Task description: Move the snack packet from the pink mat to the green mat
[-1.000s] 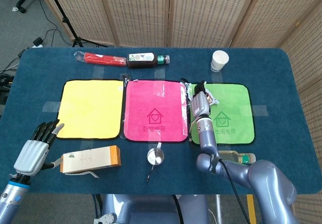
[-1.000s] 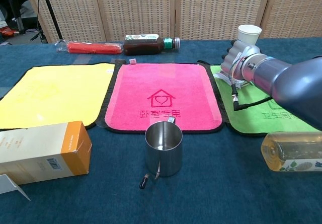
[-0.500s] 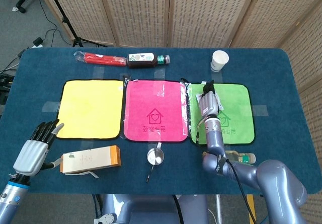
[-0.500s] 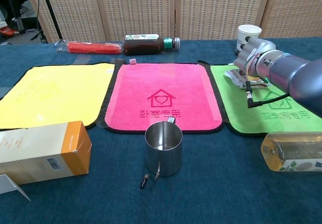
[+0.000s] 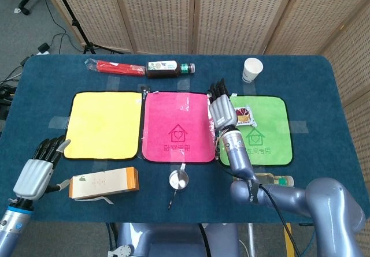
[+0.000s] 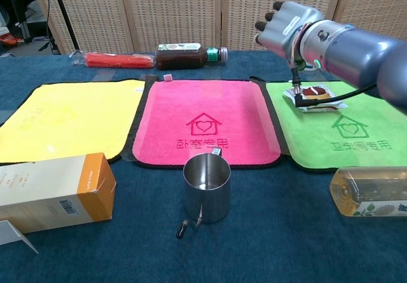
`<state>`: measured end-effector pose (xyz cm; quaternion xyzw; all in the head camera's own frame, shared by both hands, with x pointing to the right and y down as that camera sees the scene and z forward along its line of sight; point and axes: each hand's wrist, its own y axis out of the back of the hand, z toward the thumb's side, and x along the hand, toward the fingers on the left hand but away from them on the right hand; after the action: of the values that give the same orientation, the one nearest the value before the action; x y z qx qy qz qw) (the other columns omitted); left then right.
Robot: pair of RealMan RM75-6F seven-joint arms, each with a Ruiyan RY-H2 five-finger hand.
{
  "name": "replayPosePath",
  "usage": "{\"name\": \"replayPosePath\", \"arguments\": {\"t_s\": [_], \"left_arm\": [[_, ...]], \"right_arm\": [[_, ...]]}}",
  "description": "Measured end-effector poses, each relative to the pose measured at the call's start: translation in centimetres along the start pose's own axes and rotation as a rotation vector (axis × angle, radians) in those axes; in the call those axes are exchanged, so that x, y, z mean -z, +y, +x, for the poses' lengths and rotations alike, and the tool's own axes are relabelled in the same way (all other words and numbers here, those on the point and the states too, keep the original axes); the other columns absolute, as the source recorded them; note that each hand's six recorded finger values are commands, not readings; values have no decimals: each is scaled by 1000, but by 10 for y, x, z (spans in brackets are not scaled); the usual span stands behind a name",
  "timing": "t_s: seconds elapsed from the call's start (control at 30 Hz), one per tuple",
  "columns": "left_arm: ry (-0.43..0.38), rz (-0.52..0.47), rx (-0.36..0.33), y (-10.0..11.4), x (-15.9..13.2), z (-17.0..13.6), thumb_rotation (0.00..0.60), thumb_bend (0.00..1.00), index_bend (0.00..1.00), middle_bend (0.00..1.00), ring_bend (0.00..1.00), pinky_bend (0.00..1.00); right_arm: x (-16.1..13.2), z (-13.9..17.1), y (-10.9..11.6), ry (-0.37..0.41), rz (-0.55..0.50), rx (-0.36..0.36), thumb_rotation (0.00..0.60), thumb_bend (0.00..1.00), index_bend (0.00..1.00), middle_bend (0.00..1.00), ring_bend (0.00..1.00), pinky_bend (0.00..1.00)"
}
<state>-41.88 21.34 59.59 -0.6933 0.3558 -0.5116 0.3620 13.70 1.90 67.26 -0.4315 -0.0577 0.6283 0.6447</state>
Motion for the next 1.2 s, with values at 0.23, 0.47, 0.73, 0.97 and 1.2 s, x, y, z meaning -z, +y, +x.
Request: {"name": "replayPosePath", "arguments": {"t_s": [0.23,0.47,0.73,0.97,1.2], "left_arm": [[-3,4,-16,3,-3,-3,600,122,0,0,0,0],[-29,29,-20,2,-12,-9,600,123,0,0,0,0],[-17,51,-28,2,-12,-13,600,123,0,0,0,0],[-42,74,-44,1,-21,-20,600,123,0,0,0,0],[-39,88,-36,-2,-21,-20,600,122,0,0,0,0]], "right_arm": [[19,31,16,43,-237,184,600,466,145,0,0,0],[47,84,-32,31,-509,235,600,466,145,0,0,0],[84,180,-109,-31,-776,284,600,466,145,0,0,0],[102,247,-142,-67,-854,310,600,466,145,0,0,0],[104,275,-152,-53,-874,323,600,466,145,0,0,0]]}}
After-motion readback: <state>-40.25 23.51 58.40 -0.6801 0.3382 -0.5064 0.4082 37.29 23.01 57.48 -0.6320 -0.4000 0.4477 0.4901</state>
